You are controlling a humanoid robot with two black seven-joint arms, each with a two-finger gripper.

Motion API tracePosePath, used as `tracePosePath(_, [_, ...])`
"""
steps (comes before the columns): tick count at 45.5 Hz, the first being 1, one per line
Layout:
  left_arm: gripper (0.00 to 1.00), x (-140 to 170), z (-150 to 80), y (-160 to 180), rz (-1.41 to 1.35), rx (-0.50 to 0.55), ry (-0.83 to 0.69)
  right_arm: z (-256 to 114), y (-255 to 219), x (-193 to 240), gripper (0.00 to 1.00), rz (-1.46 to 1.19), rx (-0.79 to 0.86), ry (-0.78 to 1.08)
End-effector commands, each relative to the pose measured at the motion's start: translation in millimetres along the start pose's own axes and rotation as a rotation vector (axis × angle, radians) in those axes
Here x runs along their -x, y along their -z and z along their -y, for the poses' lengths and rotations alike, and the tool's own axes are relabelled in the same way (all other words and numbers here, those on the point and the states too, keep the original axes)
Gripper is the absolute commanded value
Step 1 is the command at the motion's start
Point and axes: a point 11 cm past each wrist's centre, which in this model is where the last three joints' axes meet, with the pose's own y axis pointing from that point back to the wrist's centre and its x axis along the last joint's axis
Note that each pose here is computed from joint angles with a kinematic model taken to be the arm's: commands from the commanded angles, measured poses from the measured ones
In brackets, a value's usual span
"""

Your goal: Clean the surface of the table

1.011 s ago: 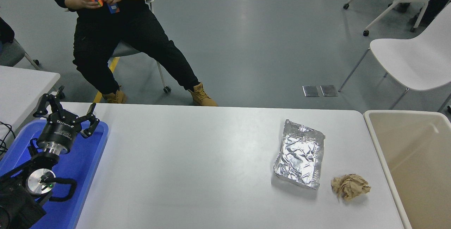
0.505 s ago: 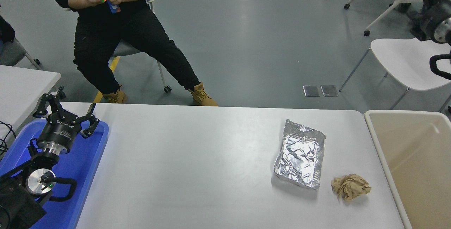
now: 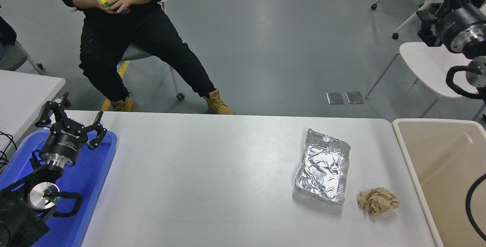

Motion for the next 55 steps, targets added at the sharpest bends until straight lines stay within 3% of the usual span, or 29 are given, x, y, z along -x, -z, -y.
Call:
tracePosePath(1, [1.00,0.1,0.0,0.1,0.000,0.000,0.000,-28.0,-68.4,4.2,0.98,0.075,0.053,0.000])
tracePosePath(18, [1.00,0.1,0.0,0.1,0.000,0.000,0.000,-64.0,-144.4,21.0,0.98,0.104,0.108,-0.002])
tracePosePath(55, [1.00,0.1,0.0,0.1,0.000,0.000,0.000,-76.9,-164.5,12.9,0.98,-0.018,0.129,0.007])
